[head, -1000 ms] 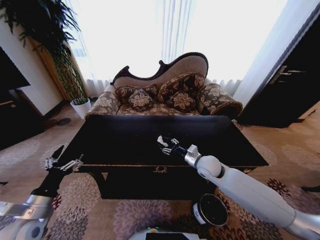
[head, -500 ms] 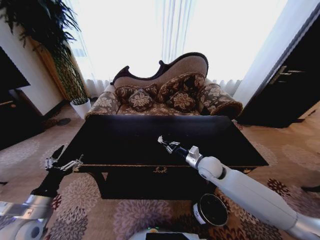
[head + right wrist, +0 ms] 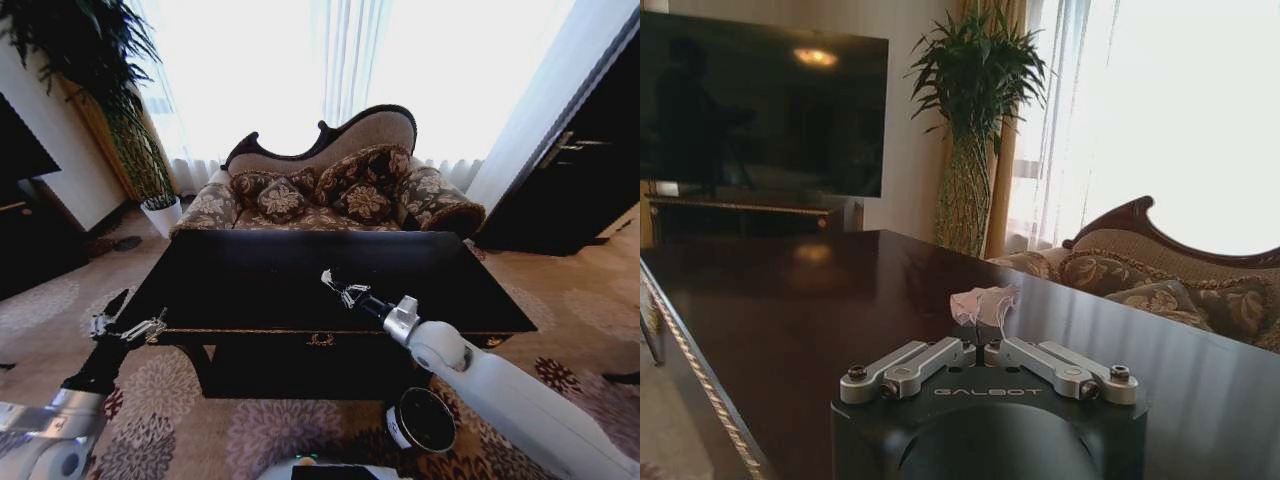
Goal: Move to the front of the table and place the trash on the table into the trash bin.
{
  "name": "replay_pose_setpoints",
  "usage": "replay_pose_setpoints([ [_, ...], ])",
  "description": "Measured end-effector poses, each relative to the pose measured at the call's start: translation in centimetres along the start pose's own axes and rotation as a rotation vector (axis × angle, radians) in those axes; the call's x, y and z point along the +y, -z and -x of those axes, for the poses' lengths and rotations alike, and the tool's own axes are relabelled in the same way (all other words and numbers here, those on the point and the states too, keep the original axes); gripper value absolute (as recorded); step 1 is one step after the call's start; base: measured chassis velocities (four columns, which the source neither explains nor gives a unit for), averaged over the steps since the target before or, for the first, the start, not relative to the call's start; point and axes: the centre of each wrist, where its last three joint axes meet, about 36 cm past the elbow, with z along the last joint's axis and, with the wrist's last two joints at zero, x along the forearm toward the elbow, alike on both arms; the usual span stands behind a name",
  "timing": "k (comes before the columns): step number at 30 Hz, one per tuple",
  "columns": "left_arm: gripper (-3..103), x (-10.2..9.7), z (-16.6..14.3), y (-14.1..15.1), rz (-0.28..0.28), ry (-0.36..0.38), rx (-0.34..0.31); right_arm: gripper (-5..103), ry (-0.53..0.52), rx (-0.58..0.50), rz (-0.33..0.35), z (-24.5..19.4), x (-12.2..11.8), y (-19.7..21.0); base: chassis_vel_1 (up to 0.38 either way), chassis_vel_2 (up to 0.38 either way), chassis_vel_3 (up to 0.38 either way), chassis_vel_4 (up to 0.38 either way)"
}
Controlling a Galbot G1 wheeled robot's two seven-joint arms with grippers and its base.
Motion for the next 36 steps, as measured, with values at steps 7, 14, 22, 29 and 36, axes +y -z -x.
replay_pose_setpoints([
  [7,100,0.2,0.0,0.4,-0.004,0.002,-0.022,0,-0.041,-0.050,0.063,-2.6,1.4,-0.1,0.000,0.000,0.000,0.000],
  [14,100,0.7,0.2,1.2,-0.003,0.001,-0.046,0,-0.100,-0.117,0.084,-5.3,0.4,-0.2,0.000,0.000,0.000,0.000],
  [22,100,1.0,0.3,1.5,-0.008,0.003,-0.064,0,-0.277,-0.213,0.076,-10.2,-2.2,-0.5,0.000,0.000,0.000,0.000],
  [29,100,1.2,0.4,1.3,-0.016,0.008,-0.071,0,-0.466,-0.200,-0.008,-15.9,-5.8,-4.1,0.000,0.000,0.000,0.000],
  [36,100,0.7,0.0,1.2,-0.026,0.023,-0.080,0,-0.550,-0.251,0.015,-18.5,-6.3,-5.3,0.000,0.000,0.000,0.000],
])
